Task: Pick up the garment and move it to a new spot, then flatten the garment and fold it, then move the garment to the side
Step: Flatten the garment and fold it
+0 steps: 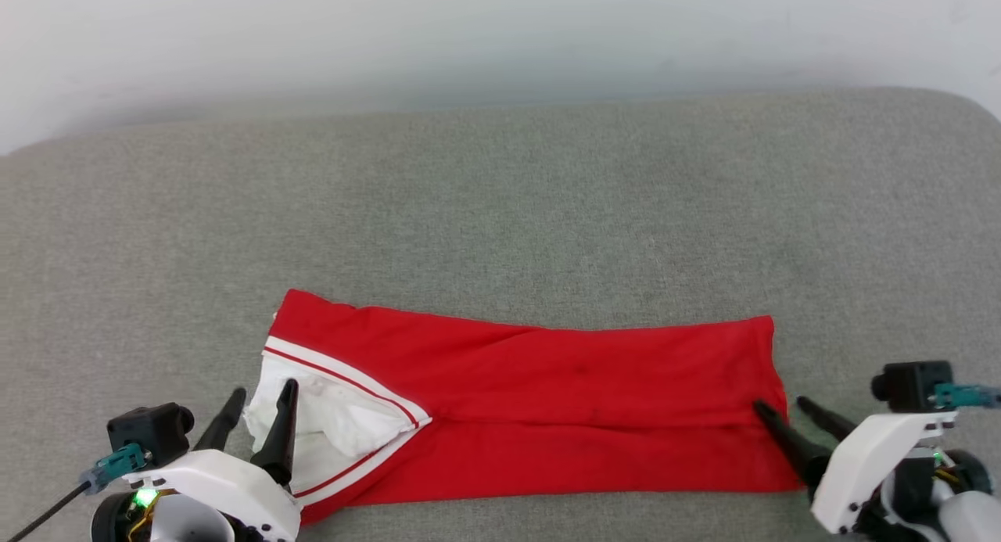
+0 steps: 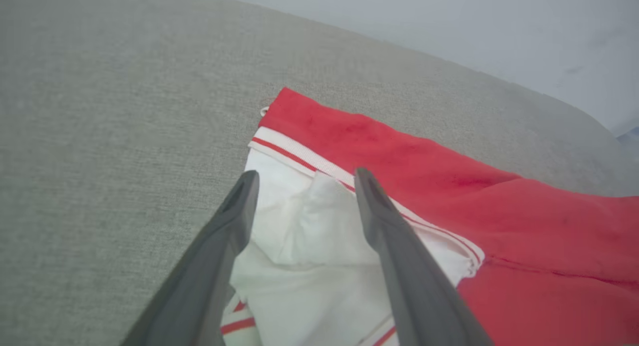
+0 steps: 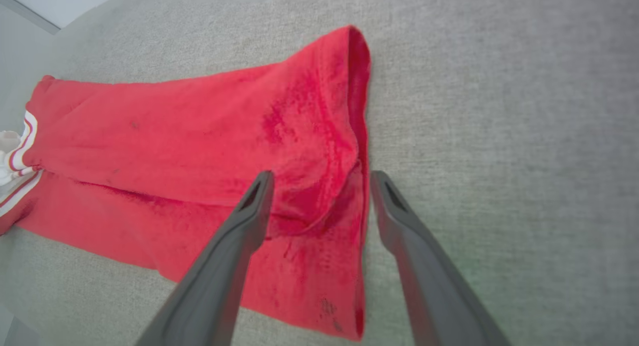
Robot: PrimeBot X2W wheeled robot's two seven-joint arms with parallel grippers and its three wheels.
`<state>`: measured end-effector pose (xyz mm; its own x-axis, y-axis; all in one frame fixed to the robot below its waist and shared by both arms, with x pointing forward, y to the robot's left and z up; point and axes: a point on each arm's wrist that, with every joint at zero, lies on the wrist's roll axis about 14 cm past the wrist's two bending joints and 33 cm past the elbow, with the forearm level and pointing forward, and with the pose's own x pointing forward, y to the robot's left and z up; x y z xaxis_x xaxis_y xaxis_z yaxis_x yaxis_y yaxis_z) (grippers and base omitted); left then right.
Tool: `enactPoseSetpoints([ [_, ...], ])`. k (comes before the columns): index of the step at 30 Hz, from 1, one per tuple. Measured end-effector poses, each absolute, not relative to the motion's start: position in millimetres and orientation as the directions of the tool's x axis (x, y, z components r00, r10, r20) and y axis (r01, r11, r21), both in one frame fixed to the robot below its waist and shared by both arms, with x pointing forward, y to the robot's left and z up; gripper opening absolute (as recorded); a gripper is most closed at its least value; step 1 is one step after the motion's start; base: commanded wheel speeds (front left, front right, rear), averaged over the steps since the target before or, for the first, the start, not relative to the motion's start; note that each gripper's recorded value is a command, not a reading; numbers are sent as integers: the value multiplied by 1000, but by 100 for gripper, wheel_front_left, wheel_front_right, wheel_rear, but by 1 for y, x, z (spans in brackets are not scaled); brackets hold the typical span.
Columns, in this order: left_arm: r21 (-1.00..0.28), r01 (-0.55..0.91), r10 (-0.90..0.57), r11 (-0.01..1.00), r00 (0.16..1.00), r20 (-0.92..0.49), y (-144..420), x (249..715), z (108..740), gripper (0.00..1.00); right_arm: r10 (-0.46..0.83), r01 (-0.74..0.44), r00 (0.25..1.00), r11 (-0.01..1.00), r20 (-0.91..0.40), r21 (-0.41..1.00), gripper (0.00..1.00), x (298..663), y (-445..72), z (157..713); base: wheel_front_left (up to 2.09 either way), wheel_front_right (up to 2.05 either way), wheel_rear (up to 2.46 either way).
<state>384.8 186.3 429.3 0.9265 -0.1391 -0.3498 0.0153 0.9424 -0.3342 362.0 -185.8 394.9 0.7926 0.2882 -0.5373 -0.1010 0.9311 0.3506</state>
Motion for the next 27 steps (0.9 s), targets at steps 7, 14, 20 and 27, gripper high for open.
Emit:
enactPoseSetpoints([
  [7,-268,108,-140,957,985,-102,178,387,486,100,262,-111,804,948,-534,298,100,364,-208,423,0,0,0],
  [14,-216,120,-101,969,990,95,176,382,535,100,257,-109,781,953,-569,281,100,370,-212,437,0,0,0],
  [20,-180,103,-77,978,986,149,178,377,548,100,275,-83,709,947,-649,310,100,371,-201,418,0,0,0],
  [27,-143,115,-94,983,985,147,173,384,543,100,293,-31,617,936,-730,350,100,377,-187,379,0,0,0],
])
